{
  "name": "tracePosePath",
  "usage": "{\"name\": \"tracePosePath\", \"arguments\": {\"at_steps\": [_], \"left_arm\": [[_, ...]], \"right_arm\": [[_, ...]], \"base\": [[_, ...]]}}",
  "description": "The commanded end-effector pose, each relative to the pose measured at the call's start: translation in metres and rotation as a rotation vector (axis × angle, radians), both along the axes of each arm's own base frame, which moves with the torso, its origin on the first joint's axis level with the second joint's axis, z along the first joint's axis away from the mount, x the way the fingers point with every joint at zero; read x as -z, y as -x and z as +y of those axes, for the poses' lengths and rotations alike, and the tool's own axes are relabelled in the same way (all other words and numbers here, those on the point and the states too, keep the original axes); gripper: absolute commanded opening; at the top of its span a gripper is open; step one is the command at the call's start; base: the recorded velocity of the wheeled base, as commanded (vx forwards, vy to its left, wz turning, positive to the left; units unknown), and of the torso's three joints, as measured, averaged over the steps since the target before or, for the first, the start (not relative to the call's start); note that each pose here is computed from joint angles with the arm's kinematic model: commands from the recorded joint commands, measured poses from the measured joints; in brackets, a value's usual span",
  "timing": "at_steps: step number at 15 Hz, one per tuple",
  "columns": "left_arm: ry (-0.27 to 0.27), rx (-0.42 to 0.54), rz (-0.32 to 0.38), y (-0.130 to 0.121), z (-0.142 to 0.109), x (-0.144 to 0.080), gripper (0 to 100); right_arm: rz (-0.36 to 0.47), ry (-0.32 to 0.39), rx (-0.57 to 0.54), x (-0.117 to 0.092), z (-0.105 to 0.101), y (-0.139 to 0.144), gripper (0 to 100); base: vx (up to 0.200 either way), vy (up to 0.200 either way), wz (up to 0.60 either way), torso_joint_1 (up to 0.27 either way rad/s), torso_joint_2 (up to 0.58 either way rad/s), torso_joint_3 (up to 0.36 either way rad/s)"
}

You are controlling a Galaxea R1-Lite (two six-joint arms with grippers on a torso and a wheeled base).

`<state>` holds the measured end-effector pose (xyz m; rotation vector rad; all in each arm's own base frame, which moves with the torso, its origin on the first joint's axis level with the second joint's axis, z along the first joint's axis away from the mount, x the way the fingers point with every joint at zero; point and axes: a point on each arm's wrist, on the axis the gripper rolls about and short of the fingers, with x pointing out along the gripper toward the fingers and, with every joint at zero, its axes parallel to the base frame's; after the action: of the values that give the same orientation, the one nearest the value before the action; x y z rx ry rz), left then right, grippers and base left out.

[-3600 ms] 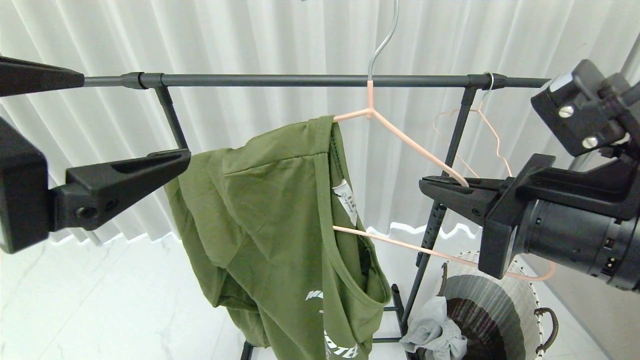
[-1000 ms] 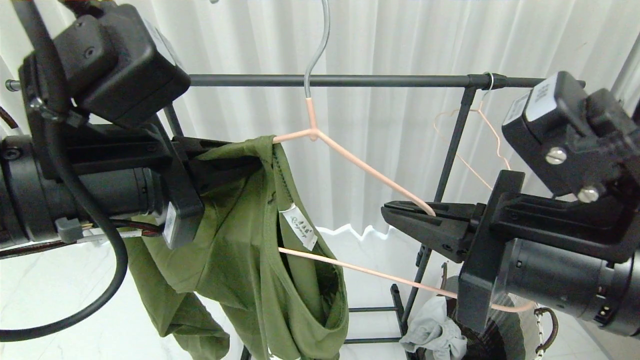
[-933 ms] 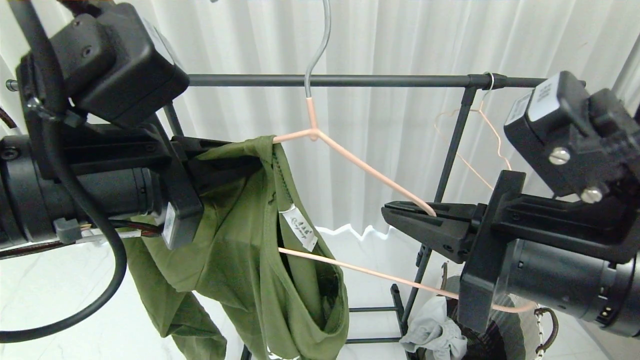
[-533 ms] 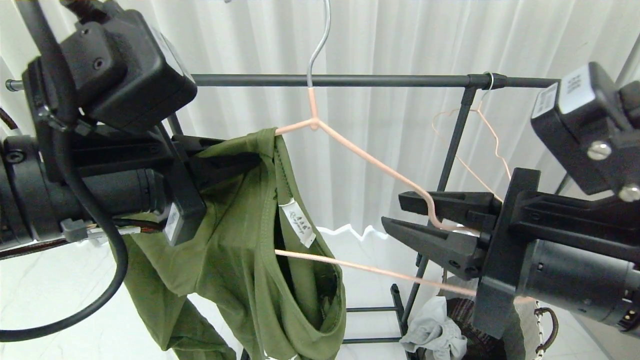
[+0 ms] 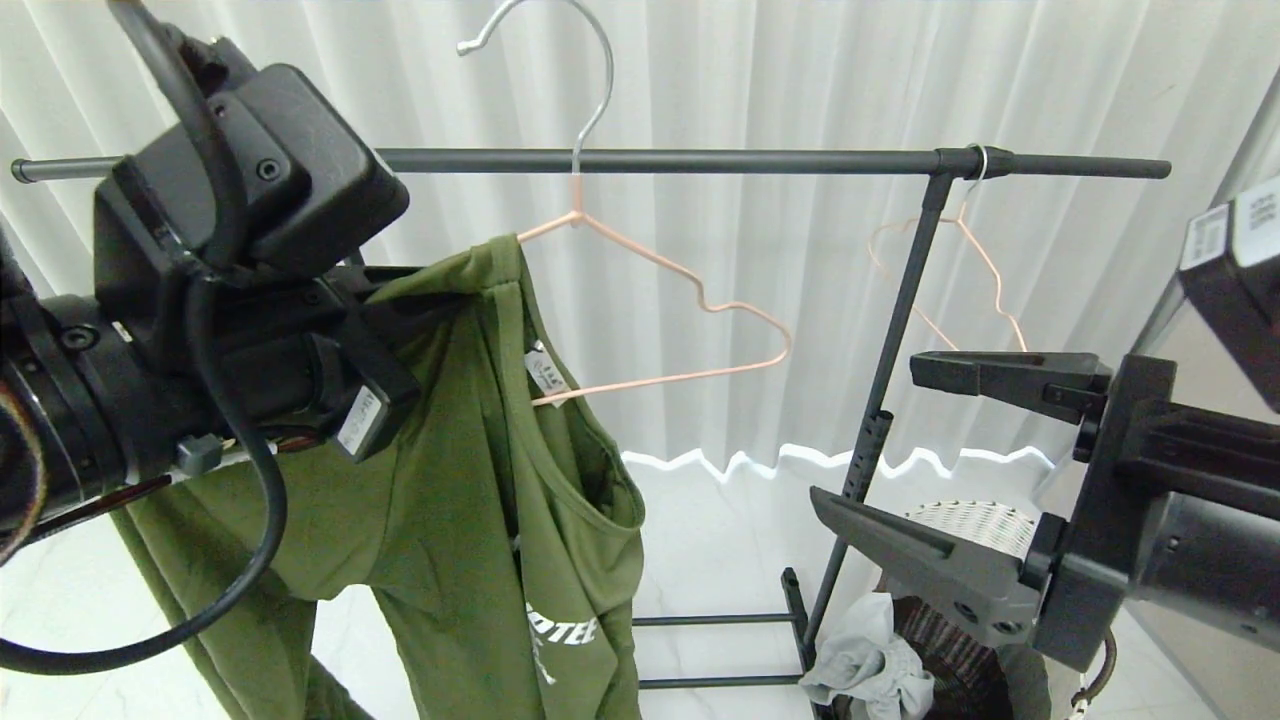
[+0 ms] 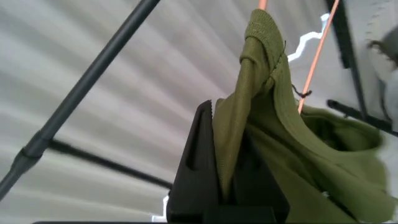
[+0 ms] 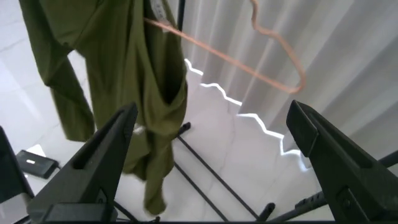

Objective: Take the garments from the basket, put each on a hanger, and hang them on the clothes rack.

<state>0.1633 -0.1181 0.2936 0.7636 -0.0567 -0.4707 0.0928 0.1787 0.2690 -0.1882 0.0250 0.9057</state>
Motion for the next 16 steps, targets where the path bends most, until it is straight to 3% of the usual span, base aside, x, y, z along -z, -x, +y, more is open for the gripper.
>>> {"name": "tracePosePath", "arguments": {"at_steps": [1,4,6,10,16], "left_arm": [[0.025,-0.001,-0.022,-0.001,-0.001,-0.002,0],[0.072,0.041,-0.051,0.005,-0.008,-0.007,0],[0.093,0.074,-0.058,0.009,-0.013,-0.009,0],[0.118,0.107,-0.081,0.014,-0.018,-0.013,0],[0.130,0.173,-0.088,0.023,-0.027,-0.017,0]], "right_arm": [[0.008,0.012,-0.008,0.005,0.000,0.002,100],[0.077,0.036,0.000,0.019,0.013,-0.005,100],[0.130,-0.010,0.009,0.028,0.032,-0.014,100],[0.137,-0.009,0.018,0.045,0.063,-0.029,100],[0.142,-0.002,0.085,0.055,0.080,-0.059,100]], "base": [[0.000,0.000,0.00,0.000,0.00,0.000],[0.000,0.000,0.00,0.000,0.00,0.000],[0.000,0.000,0.00,0.000,0.00,0.000],[0.000,0.000,0.00,0.000,0.00,0.000],[0.000,0.000,0.00,0.000,0.00,0.000]]}}
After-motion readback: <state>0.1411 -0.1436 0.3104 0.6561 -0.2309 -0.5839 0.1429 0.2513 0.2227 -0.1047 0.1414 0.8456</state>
